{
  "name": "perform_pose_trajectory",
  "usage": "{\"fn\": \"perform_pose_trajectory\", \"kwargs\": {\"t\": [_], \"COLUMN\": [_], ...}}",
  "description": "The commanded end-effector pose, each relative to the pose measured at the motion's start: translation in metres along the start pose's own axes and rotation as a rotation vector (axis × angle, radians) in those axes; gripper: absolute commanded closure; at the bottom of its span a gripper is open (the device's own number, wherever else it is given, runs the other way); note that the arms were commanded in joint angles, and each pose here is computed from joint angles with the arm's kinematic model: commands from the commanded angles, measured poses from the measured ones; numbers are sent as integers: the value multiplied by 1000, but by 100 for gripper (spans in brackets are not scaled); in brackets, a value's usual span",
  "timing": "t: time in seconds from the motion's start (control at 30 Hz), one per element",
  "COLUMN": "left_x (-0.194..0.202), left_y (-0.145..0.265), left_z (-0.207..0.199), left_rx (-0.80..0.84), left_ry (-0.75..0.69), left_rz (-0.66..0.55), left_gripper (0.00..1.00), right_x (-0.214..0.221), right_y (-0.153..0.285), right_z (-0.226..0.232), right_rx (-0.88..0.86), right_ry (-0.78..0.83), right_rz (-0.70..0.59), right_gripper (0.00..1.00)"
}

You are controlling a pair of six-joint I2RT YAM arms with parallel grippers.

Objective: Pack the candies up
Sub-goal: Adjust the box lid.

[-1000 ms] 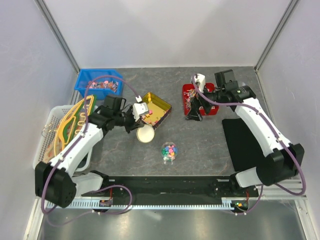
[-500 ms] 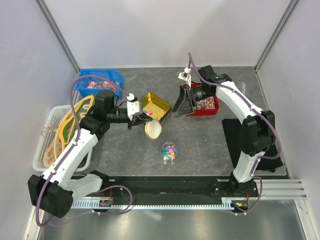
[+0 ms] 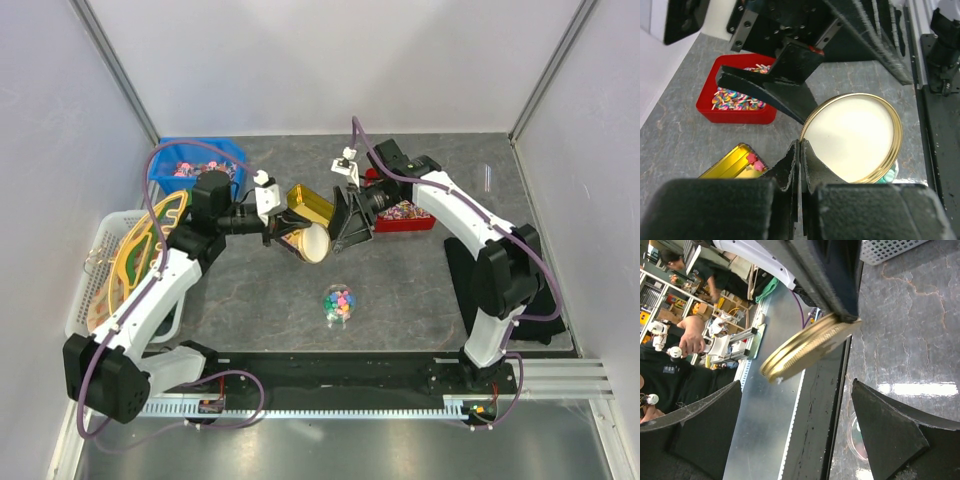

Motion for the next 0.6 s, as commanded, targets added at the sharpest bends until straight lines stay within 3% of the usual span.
{"fn": "perform_pose_trajectory", "kwargs": {"t": [0.0,0.3,0.5,0.57], "left_x": [-9,11,15,17], "left_y": [-1,-8,-11,-11], "left_z": [17,18,17,17], "left_rx": [-65,-75,-66,-70], "left_ry": [-7,32,46,44], "left_rz": [34,112,118,121], "left_gripper": [98,98,98,98], "right_x": [-12,-30,-40,-40], "right_y": [2,-11,-12,-11], "right_z": [23,-3,-10,-10], "right_rx": [-13,306,401,411], "right_ry": [105,108,122,125], "right_rz": [-15,-50,-73,-77], "right_gripper": [2,11,19,28]}}
Point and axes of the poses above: each gripper's point midway between its finger pads, its own y axis back along the fingers, its own z axis along the line the jaws close on, x = y × z, the point moved 4 cm from there along y, back along the fingers, and after that the axes turned 12 degrees about -y, right-handed, at the moved point
